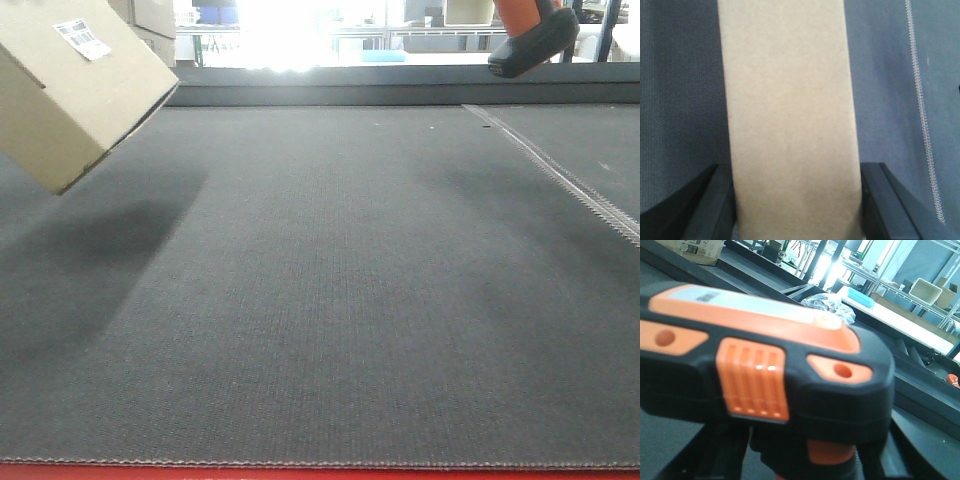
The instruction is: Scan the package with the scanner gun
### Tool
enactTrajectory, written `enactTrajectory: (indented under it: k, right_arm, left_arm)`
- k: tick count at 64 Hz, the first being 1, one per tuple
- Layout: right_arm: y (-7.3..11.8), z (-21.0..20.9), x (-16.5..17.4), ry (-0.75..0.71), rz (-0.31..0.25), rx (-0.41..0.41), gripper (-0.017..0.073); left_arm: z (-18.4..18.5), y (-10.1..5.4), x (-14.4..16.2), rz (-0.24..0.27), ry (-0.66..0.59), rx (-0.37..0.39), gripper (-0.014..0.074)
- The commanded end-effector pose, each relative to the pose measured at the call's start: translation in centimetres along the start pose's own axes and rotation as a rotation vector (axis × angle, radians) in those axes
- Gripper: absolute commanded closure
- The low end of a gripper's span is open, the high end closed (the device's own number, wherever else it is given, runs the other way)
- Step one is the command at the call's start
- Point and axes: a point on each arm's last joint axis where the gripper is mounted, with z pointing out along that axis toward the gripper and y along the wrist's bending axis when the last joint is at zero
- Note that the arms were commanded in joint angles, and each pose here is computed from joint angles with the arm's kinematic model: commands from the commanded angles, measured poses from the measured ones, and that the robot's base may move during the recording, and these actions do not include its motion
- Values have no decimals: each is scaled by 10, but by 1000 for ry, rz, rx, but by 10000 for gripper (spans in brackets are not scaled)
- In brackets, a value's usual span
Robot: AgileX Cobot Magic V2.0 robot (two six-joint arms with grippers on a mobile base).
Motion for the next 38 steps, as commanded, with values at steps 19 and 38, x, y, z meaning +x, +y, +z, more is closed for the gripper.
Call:
enactTrajectory:
  k: [19,38]
  right_arm:
    - [-25,-25,-30,-74,228,105,711]
    - [-30,-34,-29,-13,550,118,711]
  left_arm:
    - [-10,-12,0,14,-35,18,704]
    - [-12,-12,1,22,-34,3,704]
